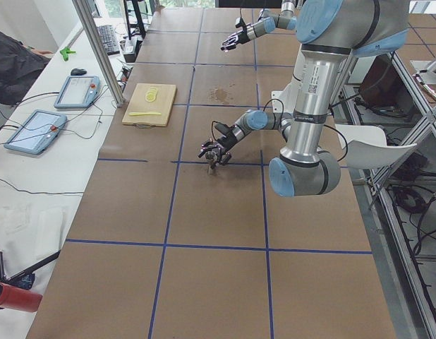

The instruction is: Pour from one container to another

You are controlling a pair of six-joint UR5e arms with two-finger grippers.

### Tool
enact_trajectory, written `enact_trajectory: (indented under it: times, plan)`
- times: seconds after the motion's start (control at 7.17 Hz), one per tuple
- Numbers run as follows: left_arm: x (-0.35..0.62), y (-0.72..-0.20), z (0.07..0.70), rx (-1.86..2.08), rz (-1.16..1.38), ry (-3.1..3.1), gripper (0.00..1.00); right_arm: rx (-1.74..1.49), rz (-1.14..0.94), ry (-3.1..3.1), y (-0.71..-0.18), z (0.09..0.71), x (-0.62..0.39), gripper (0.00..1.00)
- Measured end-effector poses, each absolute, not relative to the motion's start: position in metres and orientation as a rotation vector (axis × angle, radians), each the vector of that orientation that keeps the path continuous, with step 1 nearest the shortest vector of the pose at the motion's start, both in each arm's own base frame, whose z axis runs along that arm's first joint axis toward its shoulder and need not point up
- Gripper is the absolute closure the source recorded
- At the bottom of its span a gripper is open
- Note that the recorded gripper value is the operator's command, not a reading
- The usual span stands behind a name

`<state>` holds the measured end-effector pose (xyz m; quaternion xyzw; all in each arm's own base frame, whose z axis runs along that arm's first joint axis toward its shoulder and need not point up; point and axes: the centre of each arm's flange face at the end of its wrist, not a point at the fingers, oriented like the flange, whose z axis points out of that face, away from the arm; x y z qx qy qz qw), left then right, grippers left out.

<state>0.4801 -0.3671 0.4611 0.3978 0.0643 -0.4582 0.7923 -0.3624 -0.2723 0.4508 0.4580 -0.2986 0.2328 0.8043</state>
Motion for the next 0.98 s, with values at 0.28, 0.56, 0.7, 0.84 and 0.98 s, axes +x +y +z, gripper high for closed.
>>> enact_trajectory:
  times: [0.28,0.56,0.7,0.84,0.98]
  plan:
    - [0.476,-0.364,0.441,0.846,-0.991,0.179,0.0,0.984,0.507,-0.643,-0.268,0.458,-0.368,1.0]
    - [0.469,-0.359,0.425,0.829,-0.995,0.195,0.0,1.005,0.526,-0.649,-0.257,0.472,-0.378,1.0]
    - [0.467,-0.352,0.415,0.809,-0.991,0.201,0.0,1.023,0.53,-0.644,-0.253,0.481,-0.382,1.0]
    - [0.467,-0.342,0.405,0.786,-0.974,0.212,0.0,1.044,0.535,-0.633,-0.25,0.493,-0.385,1.0]
    - [0.466,-0.334,0.395,0.764,-0.951,0.219,0.0,1.058,0.537,-0.623,-0.248,0.505,-0.389,1.0]
